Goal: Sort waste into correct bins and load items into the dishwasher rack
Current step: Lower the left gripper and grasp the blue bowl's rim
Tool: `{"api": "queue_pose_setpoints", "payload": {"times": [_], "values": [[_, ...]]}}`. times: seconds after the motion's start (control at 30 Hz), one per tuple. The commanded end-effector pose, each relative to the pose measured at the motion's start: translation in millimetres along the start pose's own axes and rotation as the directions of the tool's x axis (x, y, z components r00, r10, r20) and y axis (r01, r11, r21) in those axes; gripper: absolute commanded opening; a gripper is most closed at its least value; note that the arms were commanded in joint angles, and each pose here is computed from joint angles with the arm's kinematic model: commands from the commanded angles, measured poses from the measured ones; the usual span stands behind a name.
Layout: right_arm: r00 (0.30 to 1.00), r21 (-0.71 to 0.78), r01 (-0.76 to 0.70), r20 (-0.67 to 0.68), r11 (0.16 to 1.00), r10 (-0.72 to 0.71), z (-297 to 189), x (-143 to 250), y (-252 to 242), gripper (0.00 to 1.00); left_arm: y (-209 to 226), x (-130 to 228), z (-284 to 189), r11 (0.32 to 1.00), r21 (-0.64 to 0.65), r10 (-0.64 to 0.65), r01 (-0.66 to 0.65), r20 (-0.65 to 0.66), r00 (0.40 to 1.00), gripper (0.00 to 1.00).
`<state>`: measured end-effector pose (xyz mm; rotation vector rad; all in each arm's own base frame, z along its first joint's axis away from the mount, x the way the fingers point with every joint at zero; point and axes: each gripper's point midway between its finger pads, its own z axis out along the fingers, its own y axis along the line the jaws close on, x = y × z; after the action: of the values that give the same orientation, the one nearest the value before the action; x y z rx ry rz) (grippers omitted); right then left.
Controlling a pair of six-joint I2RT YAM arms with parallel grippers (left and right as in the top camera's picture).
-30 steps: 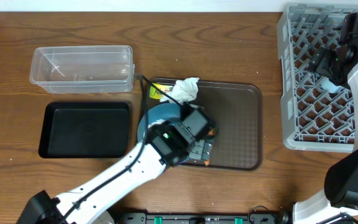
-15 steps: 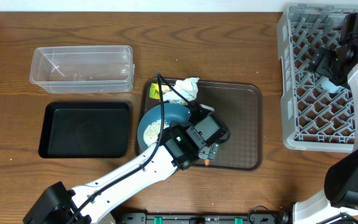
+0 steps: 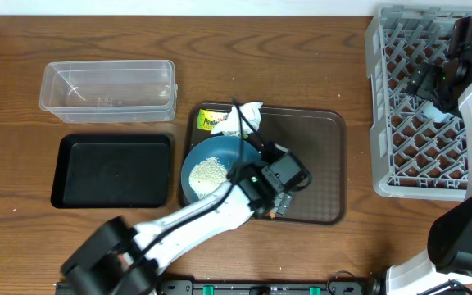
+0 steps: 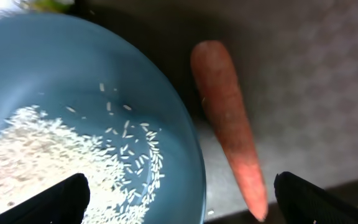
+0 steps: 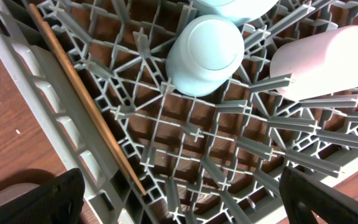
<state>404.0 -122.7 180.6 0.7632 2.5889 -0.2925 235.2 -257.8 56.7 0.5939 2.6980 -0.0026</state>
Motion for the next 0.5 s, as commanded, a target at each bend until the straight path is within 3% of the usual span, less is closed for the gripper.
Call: {"api": "queue_pose_setpoints", "payload": {"times": [0.0, 0.27, 0.37, 0.47], "values": [[1.000, 0.015, 0.010, 0.005, 1.000, -0.010, -0.2, -0.9, -3.5, 0.99, 0.4, -3.5, 7.9, 0.999, -0.032, 0.031, -0.031, -0.006, 1.000, 0.98], [1.000, 0.015, 0.009, 0.005, 1.000, -0.009, -0.2, -0.9, -3.5, 0.99, 0.2, -3.4, 9.9, 0.999, -0.034, 0.031, -0.031, -0.008, 1.000, 0.99], [1.000, 0.015, 0.010, 0.005, 1.000, -0.010, -0.2, -0.9, -3.5, 0.99, 0.2, -3.3, 10.0, 0.999, -0.034, 0.030, -0.031, -0.008, 1.000, 0.86], [1.000, 0.015, 0.010, 0.005, 1.000, -0.010, -0.2, -0.9, -3.5, 0.99, 0.6, -1.4, 11.7, 0.999, -0.038, 0.033, -0.034, -0.017, 0.999, 0.83]]}}
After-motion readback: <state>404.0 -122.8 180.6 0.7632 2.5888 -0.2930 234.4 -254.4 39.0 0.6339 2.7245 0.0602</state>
